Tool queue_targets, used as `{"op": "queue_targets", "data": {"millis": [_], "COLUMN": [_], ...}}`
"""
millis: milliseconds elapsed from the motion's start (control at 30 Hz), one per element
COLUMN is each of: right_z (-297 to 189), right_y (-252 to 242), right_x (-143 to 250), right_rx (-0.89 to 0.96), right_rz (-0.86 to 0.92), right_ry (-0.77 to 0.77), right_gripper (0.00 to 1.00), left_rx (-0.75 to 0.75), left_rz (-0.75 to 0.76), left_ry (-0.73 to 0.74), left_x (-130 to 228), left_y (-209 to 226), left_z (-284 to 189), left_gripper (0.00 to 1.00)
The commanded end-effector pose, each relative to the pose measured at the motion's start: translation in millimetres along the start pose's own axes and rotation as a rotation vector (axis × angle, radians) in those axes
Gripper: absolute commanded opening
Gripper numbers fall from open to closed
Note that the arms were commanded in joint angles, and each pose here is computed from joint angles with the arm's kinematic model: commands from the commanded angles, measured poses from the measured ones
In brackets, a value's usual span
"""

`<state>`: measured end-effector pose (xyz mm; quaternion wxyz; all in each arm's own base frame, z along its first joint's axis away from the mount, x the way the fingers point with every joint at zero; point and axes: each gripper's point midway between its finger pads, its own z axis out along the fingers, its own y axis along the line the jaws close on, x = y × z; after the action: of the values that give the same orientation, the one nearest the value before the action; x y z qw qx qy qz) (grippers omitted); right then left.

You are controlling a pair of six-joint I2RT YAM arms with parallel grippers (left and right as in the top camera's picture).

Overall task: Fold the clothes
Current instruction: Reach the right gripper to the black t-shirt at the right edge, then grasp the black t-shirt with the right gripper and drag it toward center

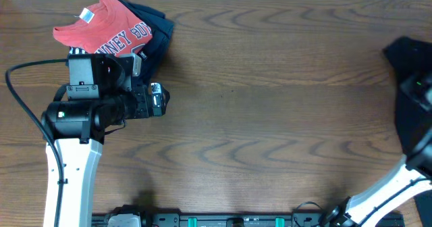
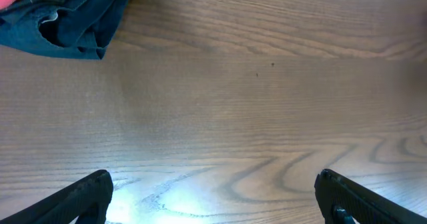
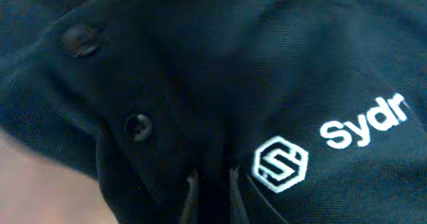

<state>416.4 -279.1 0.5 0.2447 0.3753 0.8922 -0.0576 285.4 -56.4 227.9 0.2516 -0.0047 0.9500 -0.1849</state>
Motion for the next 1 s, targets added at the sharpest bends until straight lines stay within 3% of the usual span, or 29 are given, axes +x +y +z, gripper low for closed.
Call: {"op": "queue_targets", "data": {"millis": [0,200,433,500,533,600,700,867,967], "right_z": [23,-1,-27,-40,-48,-66,-90,-96,-83], "right_y": [100,201,242,246,247,247,236,195,169], "right_x": [94,155,175,162,153,129,81,18,-1], "right_rx": [-0.161,-0.245,-0.198,-0.212,-0.218,-0.242,-0.272,-0.351,-0.416], "right_rz": [-0.276,-0.579,-0.74,-0.715,-0.691,-0.632,-0.514,-0.266,-0.13], "right_ry": [0.198,0.201,0.122,0.089,0.069,0.018,-0.074,-0.136,-0.115], "right_gripper": [0.17,0.19,0.22,0.24,0.34,0.64,0.8,0.85,0.85], "left_rx": [0.017,0.017,0.017,0.017,0.017,0.017,0.017,0.017,0.017], "left_rz": [0.008,0.008,0.008,0.008,0.008,0.009,0.009,0.009,0.009], "left_ry": [-0.016,-0.017,-0.017,-0.017,-0.017,-0.017,-0.017,-0.017,-0.017], "left_x": [-5,-5,-5,-5,-5,-5,-5,-5,-5], "left_y": [-6,-6,-6,-6,-6,-6,-6,-6,-6], "left_z": [-5,-5,-5,-5,-5,-5,-5,-5,-5], "left_gripper": [0.98,0.98,0.98,0.98,0.98,0.98,0.98,0.98,0.98]}}
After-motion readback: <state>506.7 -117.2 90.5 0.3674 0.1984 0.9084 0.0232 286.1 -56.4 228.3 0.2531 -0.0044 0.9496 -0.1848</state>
